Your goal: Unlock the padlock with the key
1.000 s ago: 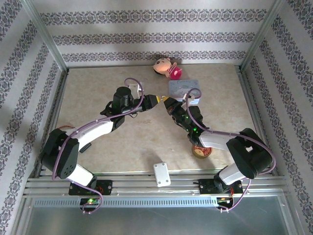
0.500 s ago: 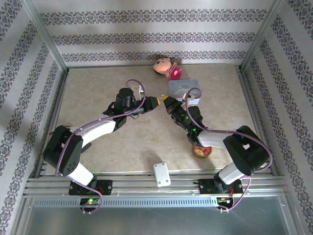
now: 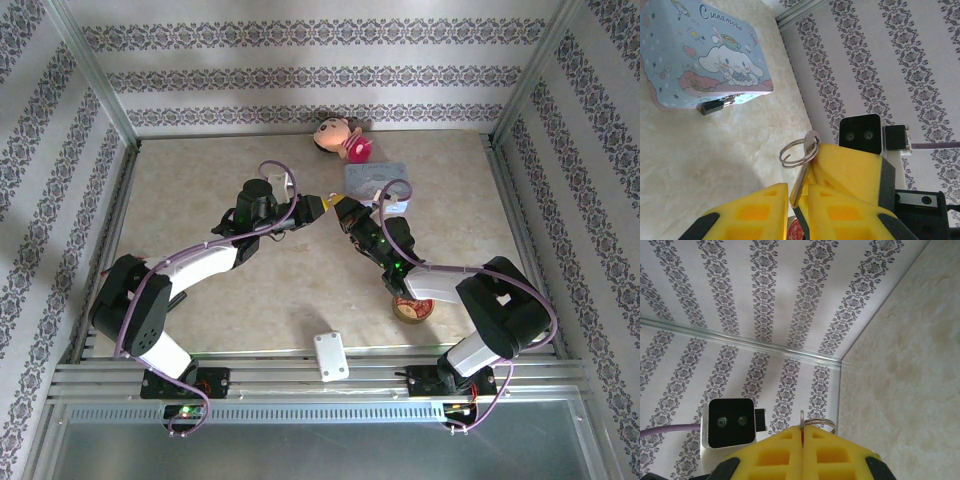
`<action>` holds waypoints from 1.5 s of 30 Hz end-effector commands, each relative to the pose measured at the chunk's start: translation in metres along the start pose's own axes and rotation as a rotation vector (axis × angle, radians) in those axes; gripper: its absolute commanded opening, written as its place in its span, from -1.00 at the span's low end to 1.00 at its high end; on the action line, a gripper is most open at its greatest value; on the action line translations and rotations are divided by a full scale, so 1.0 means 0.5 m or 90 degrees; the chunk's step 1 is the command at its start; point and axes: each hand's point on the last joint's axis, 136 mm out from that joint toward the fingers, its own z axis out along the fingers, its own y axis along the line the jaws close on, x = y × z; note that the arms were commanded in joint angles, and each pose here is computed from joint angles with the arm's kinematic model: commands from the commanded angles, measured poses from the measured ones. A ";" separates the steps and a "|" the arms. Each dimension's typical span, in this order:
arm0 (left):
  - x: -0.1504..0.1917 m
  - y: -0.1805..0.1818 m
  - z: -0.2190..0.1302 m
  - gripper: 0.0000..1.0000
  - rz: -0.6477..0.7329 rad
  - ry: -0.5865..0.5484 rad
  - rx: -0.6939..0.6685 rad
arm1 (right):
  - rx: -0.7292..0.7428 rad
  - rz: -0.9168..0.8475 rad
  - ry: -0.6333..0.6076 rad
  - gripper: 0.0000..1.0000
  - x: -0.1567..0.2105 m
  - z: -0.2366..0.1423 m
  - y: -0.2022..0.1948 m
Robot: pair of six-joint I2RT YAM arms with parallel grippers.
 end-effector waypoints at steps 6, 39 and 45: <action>-0.006 -0.030 0.009 -0.70 0.009 -0.008 0.036 | -0.035 0.003 0.011 -1.00 0.006 0.001 0.026; 0.002 -0.050 -0.040 -1.00 0.069 0.060 -0.025 | -0.011 -0.038 0.026 -0.54 0.006 -0.020 0.026; 0.084 -0.019 -0.116 -1.00 0.105 0.261 -0.157 | 0.033 -0.081 0.042 -0.04 -0.005 -0.036 0.011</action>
